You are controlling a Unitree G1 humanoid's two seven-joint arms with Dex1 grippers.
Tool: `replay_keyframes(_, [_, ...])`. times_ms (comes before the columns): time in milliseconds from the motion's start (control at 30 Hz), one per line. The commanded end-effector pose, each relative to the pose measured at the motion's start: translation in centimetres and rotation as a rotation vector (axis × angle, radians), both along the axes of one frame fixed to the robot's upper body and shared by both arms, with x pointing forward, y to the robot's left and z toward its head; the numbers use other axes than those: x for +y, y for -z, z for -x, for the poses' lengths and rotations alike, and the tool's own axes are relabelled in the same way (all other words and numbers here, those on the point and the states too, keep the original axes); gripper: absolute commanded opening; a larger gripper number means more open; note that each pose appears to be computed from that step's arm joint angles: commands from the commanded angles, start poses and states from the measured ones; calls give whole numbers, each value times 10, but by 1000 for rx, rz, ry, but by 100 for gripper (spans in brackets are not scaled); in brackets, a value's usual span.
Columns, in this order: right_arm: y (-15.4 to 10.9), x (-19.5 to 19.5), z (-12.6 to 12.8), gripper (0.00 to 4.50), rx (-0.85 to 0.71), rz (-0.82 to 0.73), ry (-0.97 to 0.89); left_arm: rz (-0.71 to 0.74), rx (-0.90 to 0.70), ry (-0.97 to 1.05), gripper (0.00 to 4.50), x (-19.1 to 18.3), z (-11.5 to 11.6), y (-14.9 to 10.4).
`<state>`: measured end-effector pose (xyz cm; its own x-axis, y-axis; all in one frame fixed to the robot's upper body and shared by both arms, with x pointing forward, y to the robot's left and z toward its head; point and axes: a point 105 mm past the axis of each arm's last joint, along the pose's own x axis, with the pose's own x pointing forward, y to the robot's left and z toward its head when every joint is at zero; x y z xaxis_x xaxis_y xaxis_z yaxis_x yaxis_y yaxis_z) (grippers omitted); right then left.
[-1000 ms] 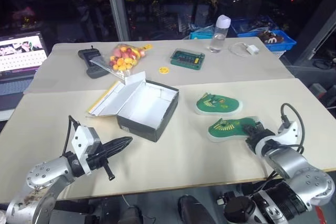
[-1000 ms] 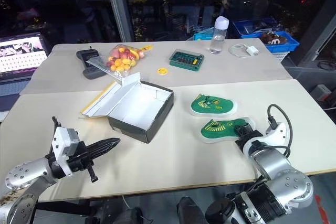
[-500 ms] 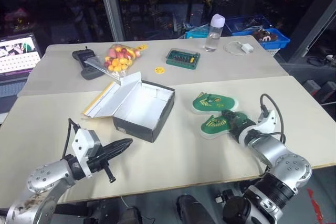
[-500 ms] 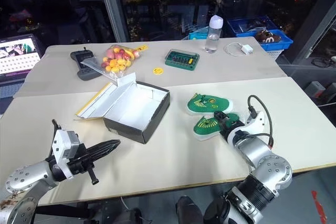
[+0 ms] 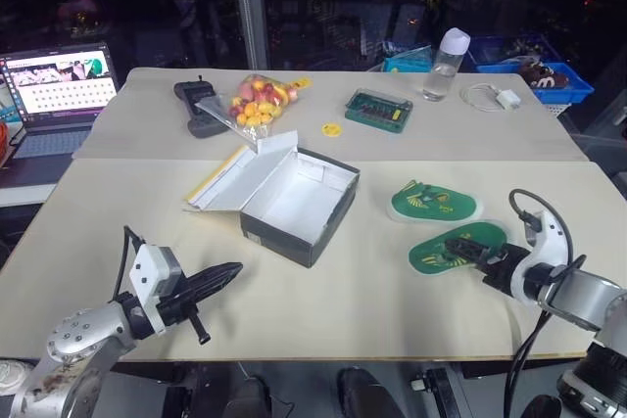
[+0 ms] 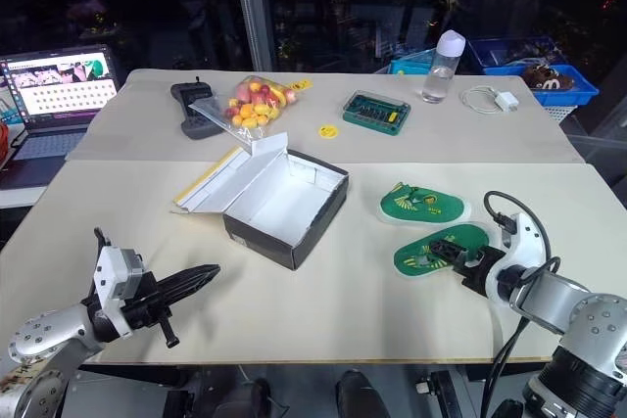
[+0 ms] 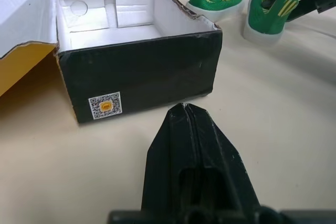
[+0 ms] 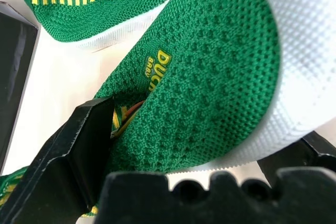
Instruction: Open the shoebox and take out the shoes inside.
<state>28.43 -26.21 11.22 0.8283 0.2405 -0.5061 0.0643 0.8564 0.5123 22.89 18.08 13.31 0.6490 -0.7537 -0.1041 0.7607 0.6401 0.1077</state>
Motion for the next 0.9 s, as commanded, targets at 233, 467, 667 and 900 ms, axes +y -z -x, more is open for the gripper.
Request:
replay_keyframes(233, [-32,-29,-5,449,-113,-18,139,-6,-44,24,0,-4,4,-9])
replay_keyframes(467, [-43,0,-17,449,-196,-100,103,-6,-43,31,0,-6,3,-11])
replay_keyframes(667, [-65,2,-27,449,-295,-257,144,-5,-43,32,0,-8,2,-12])
replay_keyframes(900, [-62,-16,-17,449,-251,-149,156,-5,-45,31,0,-10,0,-13])
